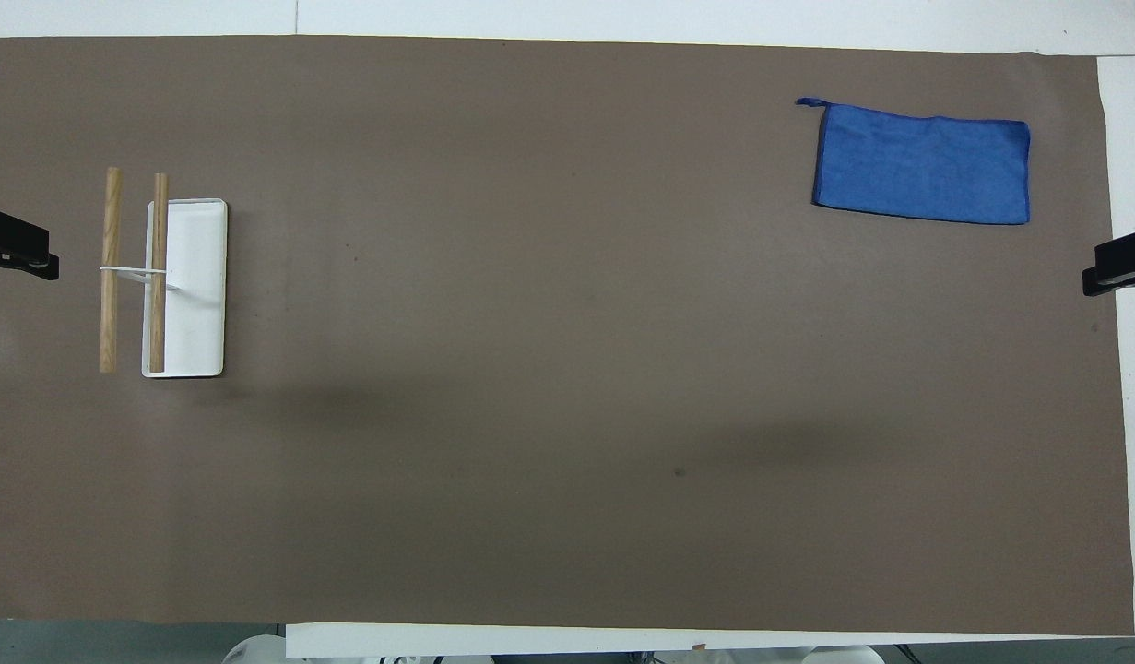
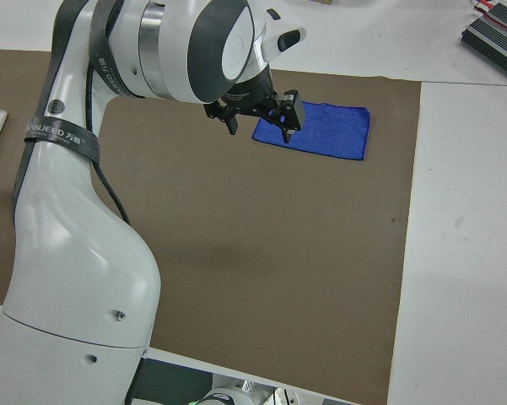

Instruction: Right arm passes towel to left arm to hang

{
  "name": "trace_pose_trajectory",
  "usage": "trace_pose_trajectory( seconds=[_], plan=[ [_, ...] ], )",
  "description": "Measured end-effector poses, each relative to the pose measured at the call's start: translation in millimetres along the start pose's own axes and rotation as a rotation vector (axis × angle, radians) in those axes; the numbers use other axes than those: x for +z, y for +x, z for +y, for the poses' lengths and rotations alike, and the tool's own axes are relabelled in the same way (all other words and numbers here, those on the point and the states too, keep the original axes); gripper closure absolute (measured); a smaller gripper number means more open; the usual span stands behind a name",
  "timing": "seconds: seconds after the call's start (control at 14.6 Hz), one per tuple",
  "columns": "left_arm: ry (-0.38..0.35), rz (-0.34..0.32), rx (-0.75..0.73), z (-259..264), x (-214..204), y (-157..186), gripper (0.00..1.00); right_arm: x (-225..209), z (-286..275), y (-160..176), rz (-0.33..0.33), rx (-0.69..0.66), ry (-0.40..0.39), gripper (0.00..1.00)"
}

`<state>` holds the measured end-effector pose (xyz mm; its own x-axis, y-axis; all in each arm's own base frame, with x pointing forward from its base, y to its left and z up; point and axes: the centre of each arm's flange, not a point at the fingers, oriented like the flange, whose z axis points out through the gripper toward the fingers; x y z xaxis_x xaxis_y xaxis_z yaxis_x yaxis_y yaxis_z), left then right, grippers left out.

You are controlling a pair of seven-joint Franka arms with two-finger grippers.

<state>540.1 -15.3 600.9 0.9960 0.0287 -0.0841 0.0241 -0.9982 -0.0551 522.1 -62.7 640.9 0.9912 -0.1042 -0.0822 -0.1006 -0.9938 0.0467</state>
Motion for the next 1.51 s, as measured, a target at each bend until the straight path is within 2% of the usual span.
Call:
trace_pose_trajectory(
  seconds=[0.55,0.82,0.96,1.1,1.3,1.51],
  plan=[
    [-0.003,0.023,-0.001,-1,-10,-4,0.0,1,1,0,-0.002,-0.01,0.001,0.0],
    [-0.003,0.023,-0.002,-2,-10,-4,0.0,5,5,22,0.059,-0.117,-0.008,0.0],
    [-0.003,0.023,-0.003,-2,-10,-4,0.0,27,4,64,0.057,-0.128,-0.007,0.0],
    [-0.003,0.023,-0.003,-2,-10,-4,0.0,63,3,127,0.054,-0.131,-0.005,0.0],
    [-0.003,0.023,-0.003,-2,-10,-4,0.0,148,1,213,0.079,-0.135,0.002,0.0],
    [-0.003,0.023,-0.003,-2,-10,-4,0.0,225,3,251,0.093,-0.123,0.053,0.0]
  ],
)
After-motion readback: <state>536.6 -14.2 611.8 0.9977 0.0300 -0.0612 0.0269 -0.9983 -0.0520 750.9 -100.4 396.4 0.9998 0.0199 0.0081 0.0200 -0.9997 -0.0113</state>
